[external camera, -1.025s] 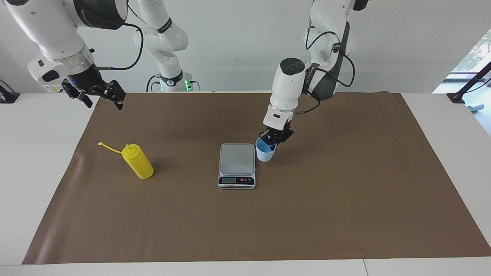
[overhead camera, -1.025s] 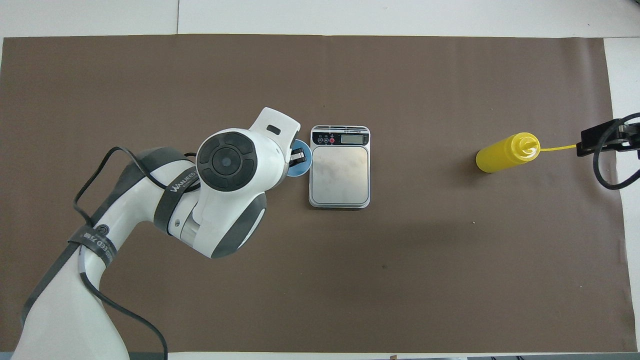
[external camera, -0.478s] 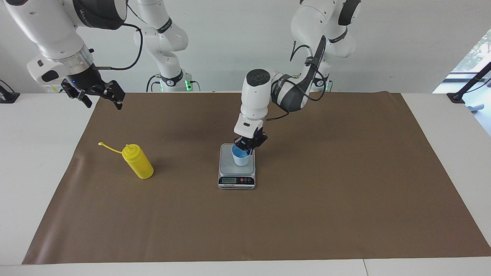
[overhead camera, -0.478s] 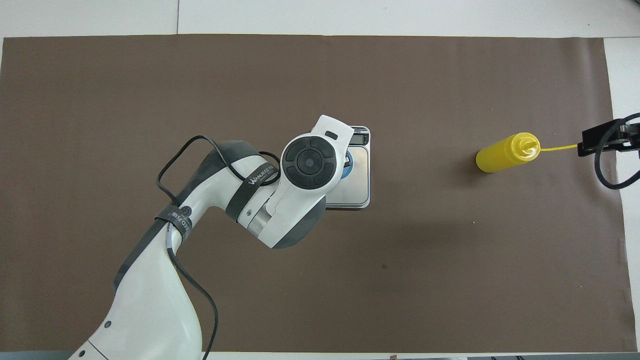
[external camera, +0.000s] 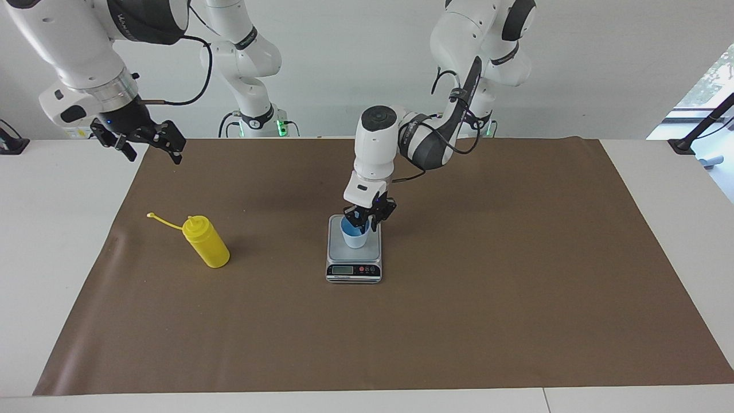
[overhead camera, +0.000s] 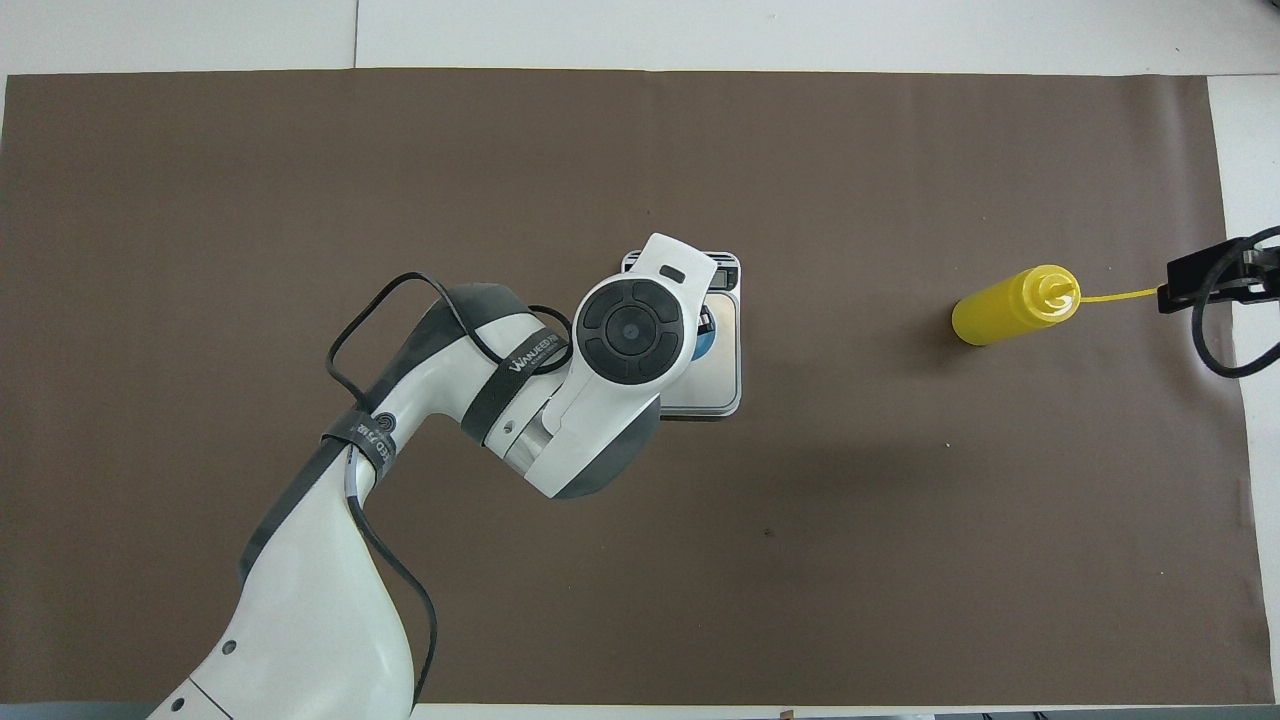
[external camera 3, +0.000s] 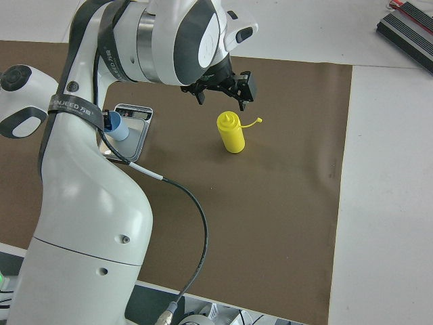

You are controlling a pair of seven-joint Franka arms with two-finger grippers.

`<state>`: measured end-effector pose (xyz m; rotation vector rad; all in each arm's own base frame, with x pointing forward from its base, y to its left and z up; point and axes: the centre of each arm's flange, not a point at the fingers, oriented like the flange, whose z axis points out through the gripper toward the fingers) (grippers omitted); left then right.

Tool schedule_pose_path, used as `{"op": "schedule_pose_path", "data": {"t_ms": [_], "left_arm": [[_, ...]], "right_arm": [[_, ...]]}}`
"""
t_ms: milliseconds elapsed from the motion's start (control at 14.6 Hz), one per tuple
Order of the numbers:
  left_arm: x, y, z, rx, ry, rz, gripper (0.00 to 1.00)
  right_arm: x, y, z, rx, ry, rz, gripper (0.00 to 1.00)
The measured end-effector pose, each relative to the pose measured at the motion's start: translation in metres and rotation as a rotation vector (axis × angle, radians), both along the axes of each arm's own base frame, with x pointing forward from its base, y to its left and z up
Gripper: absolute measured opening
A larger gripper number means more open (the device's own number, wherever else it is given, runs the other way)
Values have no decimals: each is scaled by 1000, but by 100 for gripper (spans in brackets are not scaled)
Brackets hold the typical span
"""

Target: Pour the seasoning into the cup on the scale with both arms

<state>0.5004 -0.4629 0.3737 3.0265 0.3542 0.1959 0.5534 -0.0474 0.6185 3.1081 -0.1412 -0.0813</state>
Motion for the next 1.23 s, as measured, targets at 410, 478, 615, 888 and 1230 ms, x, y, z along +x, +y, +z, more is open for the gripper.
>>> {"op": "schedule_pose_path", "data": {"t_ms": [410,478,615,888,1230], "left_arm": [[12,39,57,-17,-43,48,100],[11,54,65,-4,-42,42,100],[10,92,72,34,-27,-1,100],[31,183,71,92,-4,-91,100],[68,291,82,131,-13,-204,100]], "right_arm": [[-1,-6,0,0,0,-11,100],[-1,-6,0,0,0,-11,100],[-1,-6,0,0,1,-11,100],[-1,-6,-1,0,3,-11,100],[2,-40,-9,11,18,-15,100]]}}
